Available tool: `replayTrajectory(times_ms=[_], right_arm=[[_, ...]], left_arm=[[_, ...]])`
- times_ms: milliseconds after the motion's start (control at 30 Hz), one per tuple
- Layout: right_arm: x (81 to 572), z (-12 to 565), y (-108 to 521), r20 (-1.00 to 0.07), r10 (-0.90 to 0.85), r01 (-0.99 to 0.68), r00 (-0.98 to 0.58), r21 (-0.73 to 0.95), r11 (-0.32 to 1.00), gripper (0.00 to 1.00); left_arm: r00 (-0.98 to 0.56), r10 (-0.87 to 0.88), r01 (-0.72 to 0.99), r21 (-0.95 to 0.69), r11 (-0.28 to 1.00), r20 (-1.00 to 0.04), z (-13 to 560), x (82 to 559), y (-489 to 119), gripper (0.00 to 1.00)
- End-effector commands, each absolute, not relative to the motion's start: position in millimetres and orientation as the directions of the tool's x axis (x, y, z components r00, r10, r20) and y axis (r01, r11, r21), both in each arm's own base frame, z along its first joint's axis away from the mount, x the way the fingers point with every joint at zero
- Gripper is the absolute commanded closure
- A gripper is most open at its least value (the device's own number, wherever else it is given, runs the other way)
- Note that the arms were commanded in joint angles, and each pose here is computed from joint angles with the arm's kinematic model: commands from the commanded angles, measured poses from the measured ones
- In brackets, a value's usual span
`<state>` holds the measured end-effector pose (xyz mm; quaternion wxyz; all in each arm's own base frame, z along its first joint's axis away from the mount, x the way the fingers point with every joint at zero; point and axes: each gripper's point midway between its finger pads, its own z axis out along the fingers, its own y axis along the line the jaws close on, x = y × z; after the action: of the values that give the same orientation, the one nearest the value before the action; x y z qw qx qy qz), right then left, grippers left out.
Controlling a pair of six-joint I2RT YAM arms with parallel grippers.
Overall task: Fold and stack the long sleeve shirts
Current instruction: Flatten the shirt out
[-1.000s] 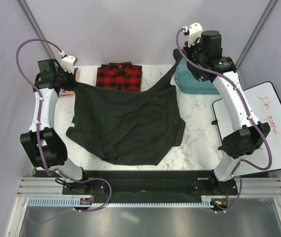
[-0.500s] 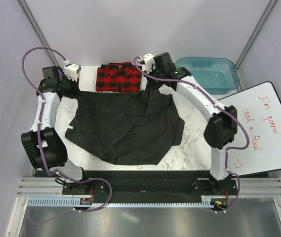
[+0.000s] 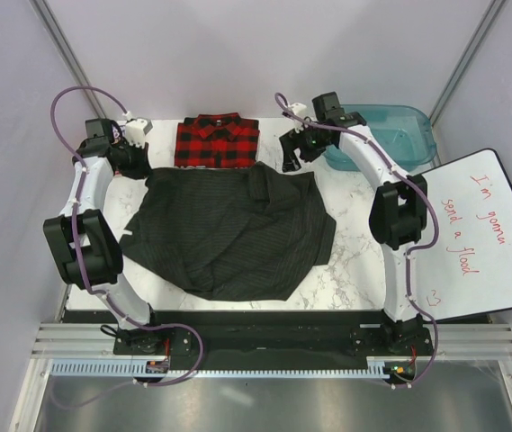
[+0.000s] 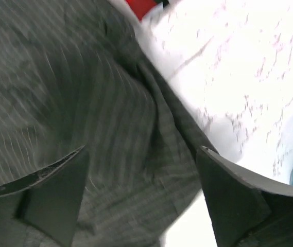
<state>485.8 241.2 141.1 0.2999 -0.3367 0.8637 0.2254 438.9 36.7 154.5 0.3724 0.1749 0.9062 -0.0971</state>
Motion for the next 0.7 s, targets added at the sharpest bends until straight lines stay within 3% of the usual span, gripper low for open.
replayTrajectory(times_ms=[0,133,367,533,667], right_arm=[[449.8,145.9,255.1,-0.666,-0.484,-0.796,-0.567,0.292,0.53,0.17],[455.1,124.2,266.8,-0.632,-0.446,-0.757,-0.634,0.388,0.527,0.18],[457.7,87.0,273.9,-0.593,-0.441,-0.724,-0.673,0.406,0.558,0.22],[473.8,64.2,282.6,-0.583,-0.411,-0.691,-0.7,0.41,0.595,0.11],[462.8,85.5,301.2,-0.608,-0.383,-0.707,-0.696,0.488,0.512,0.17]], left_arm=[[-0.644,0.236,0.421,-0.079,0.904,-0.728,165.4,446.7,31.2,0.98],[-0.653,0.244,0.43,-0.086,0.898,-0.717,160.4,445.3,30.5,0.98],[-0.658,0.252,0.427,-0.075,0.901,-0.71,160.7,444.3,33.1,0.98],[-0.665,0.248,0.425,-0.085,0.901,-0.705,159.7,443.1,32.2,0.98],[-0.667,0.251,0.423,-0.079,0.903,-0.702,159.9,442.8,33.5,0.98]])
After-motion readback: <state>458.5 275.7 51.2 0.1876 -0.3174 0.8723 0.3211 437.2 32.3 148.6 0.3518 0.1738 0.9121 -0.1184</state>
